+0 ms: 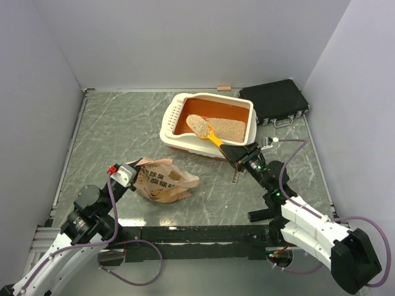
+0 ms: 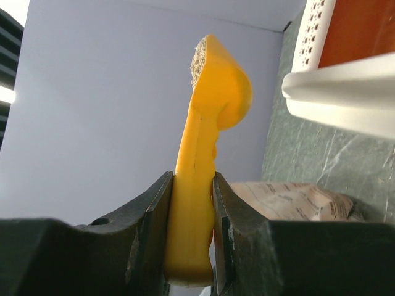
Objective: Fill the litter box with clean litter
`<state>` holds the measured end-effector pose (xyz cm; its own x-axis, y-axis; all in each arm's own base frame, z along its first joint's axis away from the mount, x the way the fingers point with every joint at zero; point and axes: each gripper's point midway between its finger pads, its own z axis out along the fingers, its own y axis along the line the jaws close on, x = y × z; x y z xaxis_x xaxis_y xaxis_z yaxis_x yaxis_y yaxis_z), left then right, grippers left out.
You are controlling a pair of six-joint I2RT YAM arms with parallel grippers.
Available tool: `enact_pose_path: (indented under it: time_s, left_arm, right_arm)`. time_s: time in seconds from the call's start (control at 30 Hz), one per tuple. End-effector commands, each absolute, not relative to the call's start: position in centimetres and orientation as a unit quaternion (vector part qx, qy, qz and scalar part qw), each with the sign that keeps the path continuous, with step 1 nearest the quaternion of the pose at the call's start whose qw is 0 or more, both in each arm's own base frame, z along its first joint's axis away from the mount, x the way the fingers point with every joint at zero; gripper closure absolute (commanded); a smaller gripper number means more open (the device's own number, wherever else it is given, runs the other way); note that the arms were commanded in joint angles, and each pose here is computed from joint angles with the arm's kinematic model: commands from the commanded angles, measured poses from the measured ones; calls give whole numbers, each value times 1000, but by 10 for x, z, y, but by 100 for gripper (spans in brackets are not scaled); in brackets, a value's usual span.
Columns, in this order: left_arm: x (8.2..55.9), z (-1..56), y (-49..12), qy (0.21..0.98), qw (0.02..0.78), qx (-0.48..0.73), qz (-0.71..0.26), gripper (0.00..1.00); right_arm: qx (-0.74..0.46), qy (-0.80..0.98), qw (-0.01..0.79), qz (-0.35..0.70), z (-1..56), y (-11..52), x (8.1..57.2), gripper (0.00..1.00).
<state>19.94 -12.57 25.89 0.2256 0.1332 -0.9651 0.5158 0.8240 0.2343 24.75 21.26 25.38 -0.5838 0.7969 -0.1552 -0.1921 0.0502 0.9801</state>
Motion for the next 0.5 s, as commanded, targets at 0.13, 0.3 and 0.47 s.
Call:
enact_pose_path:
  time_s: [0.13,0.3,0.47]
  left_arm:
    - [188,319,-119,529,804,226,-152,99]
    - [188,320,-118,528,804,225,-152,99]
    - [190,321,-115,533,805,217,-147,99]
  right_arm:
    - [248,538,455,664,312,195,276,100]
    - [261,558,476,628,302,178,298,100]
    - [254,639,466,556,284,173,312,100]
